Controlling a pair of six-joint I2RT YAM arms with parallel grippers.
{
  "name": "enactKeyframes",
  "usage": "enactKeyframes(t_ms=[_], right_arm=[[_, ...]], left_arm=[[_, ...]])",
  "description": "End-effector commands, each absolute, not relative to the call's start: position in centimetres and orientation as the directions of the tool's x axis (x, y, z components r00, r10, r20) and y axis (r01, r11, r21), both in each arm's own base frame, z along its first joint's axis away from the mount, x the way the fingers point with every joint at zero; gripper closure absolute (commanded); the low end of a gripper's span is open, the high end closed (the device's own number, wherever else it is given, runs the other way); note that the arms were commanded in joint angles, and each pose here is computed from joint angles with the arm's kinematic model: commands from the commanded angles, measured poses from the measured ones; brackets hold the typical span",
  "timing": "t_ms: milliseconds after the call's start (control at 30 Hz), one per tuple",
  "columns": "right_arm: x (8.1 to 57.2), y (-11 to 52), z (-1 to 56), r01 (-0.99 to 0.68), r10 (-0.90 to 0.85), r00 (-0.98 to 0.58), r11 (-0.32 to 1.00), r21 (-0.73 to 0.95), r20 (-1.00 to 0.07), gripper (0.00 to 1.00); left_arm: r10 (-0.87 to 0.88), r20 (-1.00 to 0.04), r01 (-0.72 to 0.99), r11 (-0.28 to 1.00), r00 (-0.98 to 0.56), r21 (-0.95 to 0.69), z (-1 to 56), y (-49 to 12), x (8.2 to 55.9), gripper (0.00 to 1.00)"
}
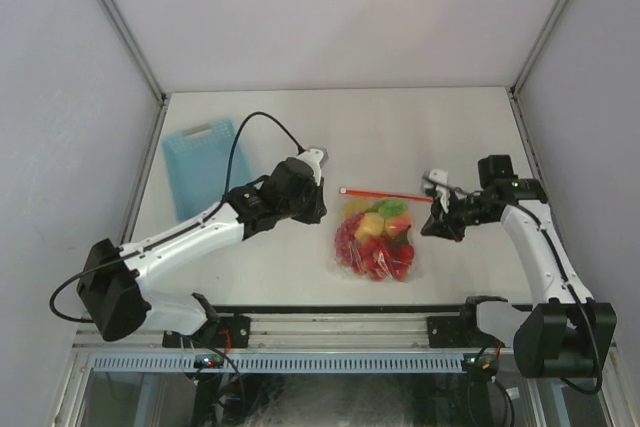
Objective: Open the zip-top bag and remove the fake food
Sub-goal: Adjust the zipper food storage bag at the center of the board.
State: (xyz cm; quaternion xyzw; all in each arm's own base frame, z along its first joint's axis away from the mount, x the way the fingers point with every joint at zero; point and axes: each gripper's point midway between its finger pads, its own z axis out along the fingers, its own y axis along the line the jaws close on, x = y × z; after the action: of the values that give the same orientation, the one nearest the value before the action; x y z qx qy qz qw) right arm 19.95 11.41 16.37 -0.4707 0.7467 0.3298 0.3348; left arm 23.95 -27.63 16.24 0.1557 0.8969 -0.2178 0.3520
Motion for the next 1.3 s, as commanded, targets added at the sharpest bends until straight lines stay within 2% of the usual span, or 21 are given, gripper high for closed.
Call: enactKeyframes(t_ms=[0, 133, 267, 333, 467, 667, 767, 900, 1000, 1067, 1167, 1267], right_arm=[[16.9, 9.9, 13.4, -0.991, -0.681, -0.097, 0.131, 0.009, -0.726, 1.0], [16.5, 9.7, 11.5, -0.998, -0.74, -0.006, 0.048, -0.045, -0.672, 1.0], [15.1, 12.1, 10.1, -0.991, -0.704, 0.133, -0.105, -0.083, -0.698, 0.99], [15.0, 13.8, 9.7, -0.987, -0.68, 0.156, -0.129, -0.093, -0.717, 0.96], [17.3, 16.7, 10.4, -0.993, -0.633, 0.12, -0.065, -0.102, -0.764, 0.96], [22.2, 20.5, 12.8, -0.989, -0.555, -0.022, 0.135, -0.064, -0.832, 0.96], [23.9, 22.5, 14.4, -0.979, -0.484, -0.127, 0.201, 0.031, -0.866, 0.92], [22.0, 23.7, 17.2, -0.996, -0.406, -0.094, 0.043, 0.084, -0.909, 0.83], [18.0, 22.5, 19.9, -0.986, -0.33, -0.055, -0.128, 0.102, -0.943, 0.69], [17.2, 21.1, 21.7, -0.987, -0.26, -0.06, -0.127, 0.096, -0.964, 0.58], [18.4, 18.1, 22.2, -0.992, -0.22, -0.124, 0.016, 0.123, -0.968, 0.53], [21.1, 14.1, 19.7, -0.942, -0.313, -0.269, 0.283, 0.181, -0.911, 0.53]], left_arm=[[0.114, -0.656, 0.415, 0.85, -0.746, -0.324, 14.5, -28.9, 25.4, 0.85], [0.202, -0.567, 0.451, 0.825, -0.799, -0.341, 11.0, -31.9, 26.1, 0.85], [0.268, -0.478, 0.49, 0.758, -0.836, -0.431, 8.7, -35.9, 26.3, 0.85], [0.29, -0.471, 0.514, 0.72, -0.833, -0.466, 8.5, -38.1, 27.2, 0.85], [0.298, -0.532, 0.576, 0.653, -0.792, -0.492, 11.2, -42.5, 31.4, 0.85], [0.222, -0.589, 0.58, 0.617, -0.777, -0.532, 13.9, -46.2, 38.1, 0.8], [0.116, -0.646, 0.495, 0.747, -0.754, -0.443, 16.0, -43.0, 43.1, 0.74], [-0.024, -0.757, 0.375, 0.858, -0.653, -0.351, 21.7, -35.3, 46.4, 0.65], [-0.042, -0.863, 0.407, 0.869, -0.504, -0.28, 26.9, -30.8, 44.7, 0.52], [-0.034, -0.921, 0.475, 0.849, -0.388, -0.232, 29.5, -29.0, 42.1, 0.49], [-0.084, -0.976, 0.602, 0.775, -0.201, -0.191, 32.5, -27.6, 36.7, 0.45], [-0.087, -0.991, 0.69, 0.711, -0.104, -0.135, 30.0, -27.2, 30.8, 0.39]])
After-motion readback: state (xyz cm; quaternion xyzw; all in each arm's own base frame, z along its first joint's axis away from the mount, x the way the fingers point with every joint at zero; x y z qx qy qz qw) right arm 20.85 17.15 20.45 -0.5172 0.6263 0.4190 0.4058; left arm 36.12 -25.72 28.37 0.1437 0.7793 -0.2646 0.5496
